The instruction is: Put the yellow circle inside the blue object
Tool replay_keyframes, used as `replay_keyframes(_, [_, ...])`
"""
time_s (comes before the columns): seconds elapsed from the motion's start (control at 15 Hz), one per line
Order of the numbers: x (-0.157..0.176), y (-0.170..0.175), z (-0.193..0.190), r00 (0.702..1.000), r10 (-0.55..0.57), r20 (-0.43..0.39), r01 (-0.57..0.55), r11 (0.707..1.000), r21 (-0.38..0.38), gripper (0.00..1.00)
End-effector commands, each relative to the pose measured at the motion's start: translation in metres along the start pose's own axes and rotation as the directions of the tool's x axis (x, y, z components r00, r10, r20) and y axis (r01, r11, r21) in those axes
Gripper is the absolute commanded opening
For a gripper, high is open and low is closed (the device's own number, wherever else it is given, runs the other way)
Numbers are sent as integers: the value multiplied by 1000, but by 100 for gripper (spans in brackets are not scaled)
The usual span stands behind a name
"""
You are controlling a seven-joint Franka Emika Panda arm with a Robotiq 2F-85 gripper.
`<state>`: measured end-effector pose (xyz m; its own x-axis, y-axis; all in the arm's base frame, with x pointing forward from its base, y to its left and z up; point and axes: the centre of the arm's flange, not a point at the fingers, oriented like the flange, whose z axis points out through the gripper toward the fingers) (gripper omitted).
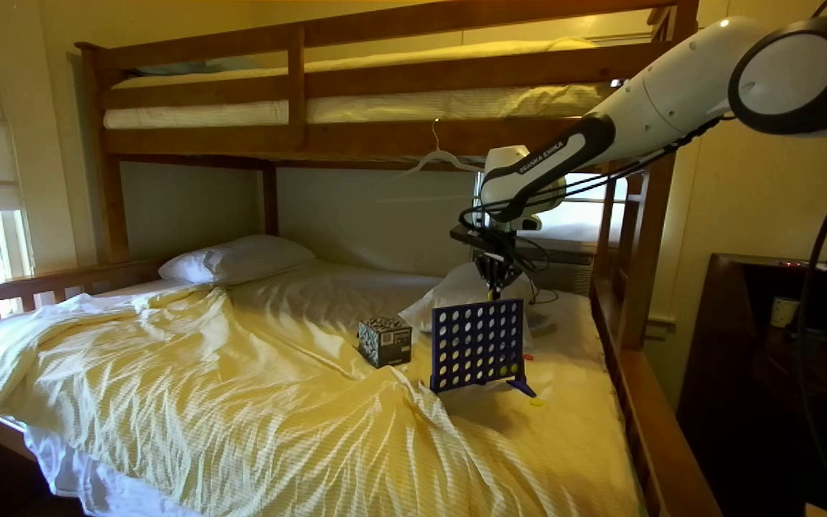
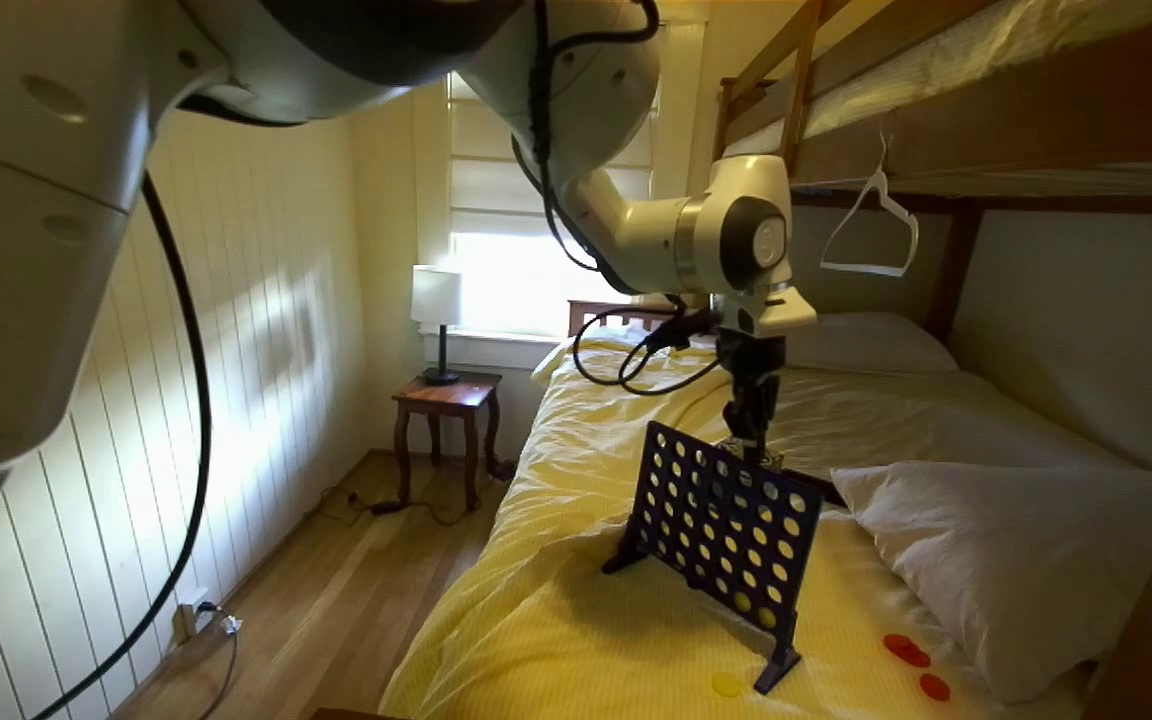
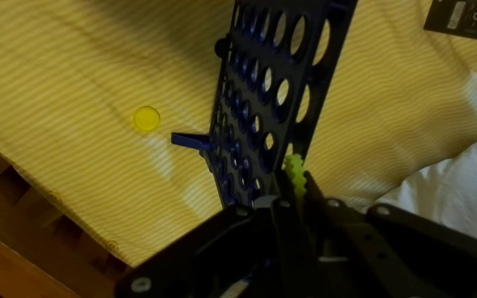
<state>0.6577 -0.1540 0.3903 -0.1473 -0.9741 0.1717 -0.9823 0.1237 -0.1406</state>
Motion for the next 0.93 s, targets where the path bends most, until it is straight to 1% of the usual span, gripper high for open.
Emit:
replay_keyframes(0.0, [-3, -9, 0, 999, 24, -37, -24, 1000, 1, 2])
replay_keyframes(0.87, [-8, -12, 8, 997, 27, -71, -27, 1000, -1, 2])
